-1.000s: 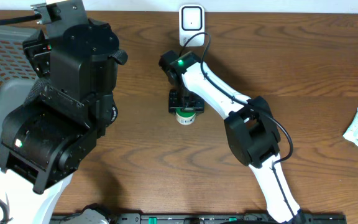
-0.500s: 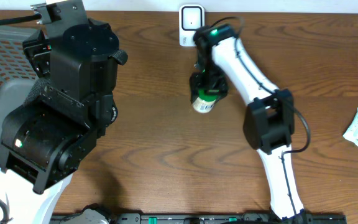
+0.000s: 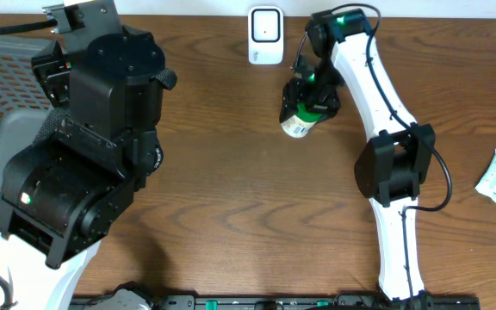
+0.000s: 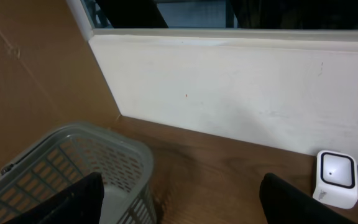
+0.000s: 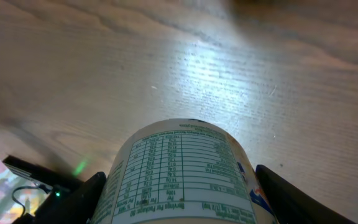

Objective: Scan the item barcode
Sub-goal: 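Carry the bottle with the right gripper to the scanner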

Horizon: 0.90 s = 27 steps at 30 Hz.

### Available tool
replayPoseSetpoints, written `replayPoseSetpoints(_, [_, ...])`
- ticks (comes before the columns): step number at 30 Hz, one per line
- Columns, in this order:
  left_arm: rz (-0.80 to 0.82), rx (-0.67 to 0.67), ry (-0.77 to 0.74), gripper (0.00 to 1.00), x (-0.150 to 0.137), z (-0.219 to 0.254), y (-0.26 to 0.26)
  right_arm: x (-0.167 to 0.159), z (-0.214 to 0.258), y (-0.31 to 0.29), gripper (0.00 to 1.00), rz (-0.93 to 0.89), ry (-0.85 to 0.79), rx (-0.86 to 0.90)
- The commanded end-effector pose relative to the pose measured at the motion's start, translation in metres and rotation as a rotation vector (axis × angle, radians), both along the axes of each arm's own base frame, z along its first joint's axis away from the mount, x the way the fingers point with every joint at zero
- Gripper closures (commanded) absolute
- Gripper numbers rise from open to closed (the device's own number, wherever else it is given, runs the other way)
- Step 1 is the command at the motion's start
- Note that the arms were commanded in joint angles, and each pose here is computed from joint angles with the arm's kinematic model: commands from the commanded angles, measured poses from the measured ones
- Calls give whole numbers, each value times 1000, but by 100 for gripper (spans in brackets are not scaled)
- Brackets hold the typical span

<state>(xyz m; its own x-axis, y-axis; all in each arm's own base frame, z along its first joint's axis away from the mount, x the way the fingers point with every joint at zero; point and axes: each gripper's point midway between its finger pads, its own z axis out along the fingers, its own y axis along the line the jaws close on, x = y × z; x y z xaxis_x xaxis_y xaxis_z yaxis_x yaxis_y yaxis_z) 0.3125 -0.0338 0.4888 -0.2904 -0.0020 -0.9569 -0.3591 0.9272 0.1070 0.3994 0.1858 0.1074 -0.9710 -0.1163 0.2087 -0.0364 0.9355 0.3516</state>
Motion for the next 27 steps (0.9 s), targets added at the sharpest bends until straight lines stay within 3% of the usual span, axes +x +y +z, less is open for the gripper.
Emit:
replayPoseSetpoints(1, [19, 12, 0, 20, -1, 0, 4, 12, 33, 7, 53, 8, -101, 68])
replayPoseSetpoints(8, [20, 11, -1, 20, -1, 0, 4, 39, 111, 2, 54, 10, -409, 76])
replayPoseSetpoints(15, [20, 11, -1, 19, -1, 0, 4, 76, 198, -14, 58, -33, -838, -75])
replayPoseSetpoints(21, [19, 12, 0, 19, -1, 0, 4, 105, 229, -16, 60, -96, -1072, -285])
replayPoseSetpoints(23, [19, 12, 0, 19, -1, 0, 4, 115, 235, -10, 65, -116, -1129, -313])
replayPoseSetpoints(27, [19, 12, 0, 19, -1, 0, 4, 138, 239, 2, 65, -139, -1219, -319])
